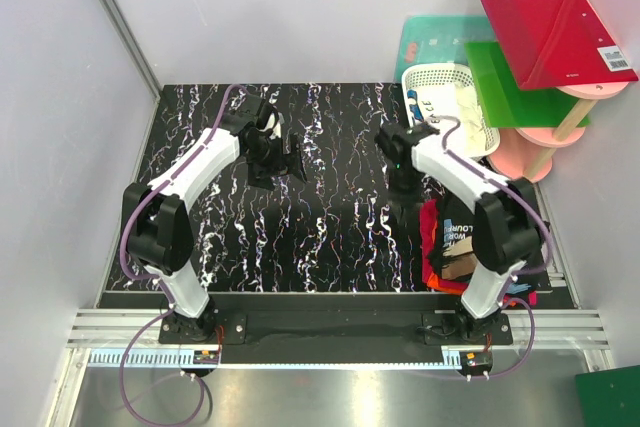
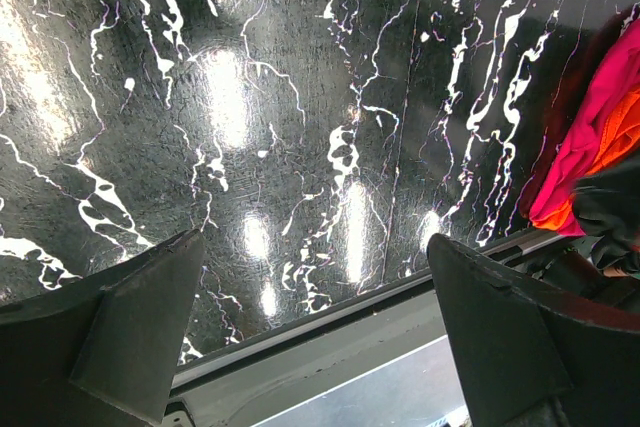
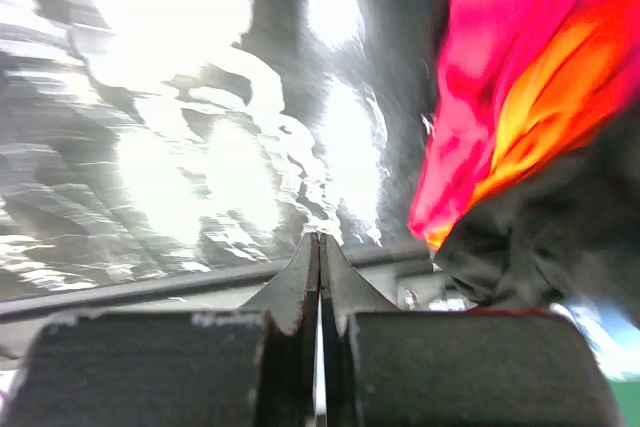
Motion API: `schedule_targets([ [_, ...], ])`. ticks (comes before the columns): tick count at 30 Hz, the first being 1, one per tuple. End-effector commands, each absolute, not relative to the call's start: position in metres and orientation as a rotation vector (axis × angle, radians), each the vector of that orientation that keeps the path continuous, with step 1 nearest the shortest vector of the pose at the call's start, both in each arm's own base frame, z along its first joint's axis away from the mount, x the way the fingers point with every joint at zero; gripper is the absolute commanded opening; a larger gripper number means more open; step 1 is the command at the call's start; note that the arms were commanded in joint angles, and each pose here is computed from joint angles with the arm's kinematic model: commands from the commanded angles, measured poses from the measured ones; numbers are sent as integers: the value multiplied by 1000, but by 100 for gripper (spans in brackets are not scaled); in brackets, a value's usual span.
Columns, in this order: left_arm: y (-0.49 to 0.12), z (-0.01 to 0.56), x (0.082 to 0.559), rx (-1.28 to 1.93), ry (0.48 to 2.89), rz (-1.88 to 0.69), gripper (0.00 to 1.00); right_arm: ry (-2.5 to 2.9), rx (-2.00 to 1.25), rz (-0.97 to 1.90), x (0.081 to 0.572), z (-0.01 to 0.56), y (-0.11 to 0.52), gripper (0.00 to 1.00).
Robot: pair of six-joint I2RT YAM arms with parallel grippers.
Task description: Fold and stack the t-shirts
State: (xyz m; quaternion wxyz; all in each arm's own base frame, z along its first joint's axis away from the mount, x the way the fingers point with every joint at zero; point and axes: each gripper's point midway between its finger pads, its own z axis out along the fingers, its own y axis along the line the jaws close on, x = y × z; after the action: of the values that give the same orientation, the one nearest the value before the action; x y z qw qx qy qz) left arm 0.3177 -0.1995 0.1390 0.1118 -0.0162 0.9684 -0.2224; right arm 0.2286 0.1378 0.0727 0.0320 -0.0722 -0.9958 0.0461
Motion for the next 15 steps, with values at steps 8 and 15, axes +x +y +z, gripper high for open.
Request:
schedule_targets([
  [8, -205, 161, 325, 22, 2756, -699, 99, -3543, -243, 684, 402, 162, 99, 0],
  [15, -201, 164, 317, 18, 2754, -695, 99, -3389, -307, 978, 460, 145, 56, 0],
])
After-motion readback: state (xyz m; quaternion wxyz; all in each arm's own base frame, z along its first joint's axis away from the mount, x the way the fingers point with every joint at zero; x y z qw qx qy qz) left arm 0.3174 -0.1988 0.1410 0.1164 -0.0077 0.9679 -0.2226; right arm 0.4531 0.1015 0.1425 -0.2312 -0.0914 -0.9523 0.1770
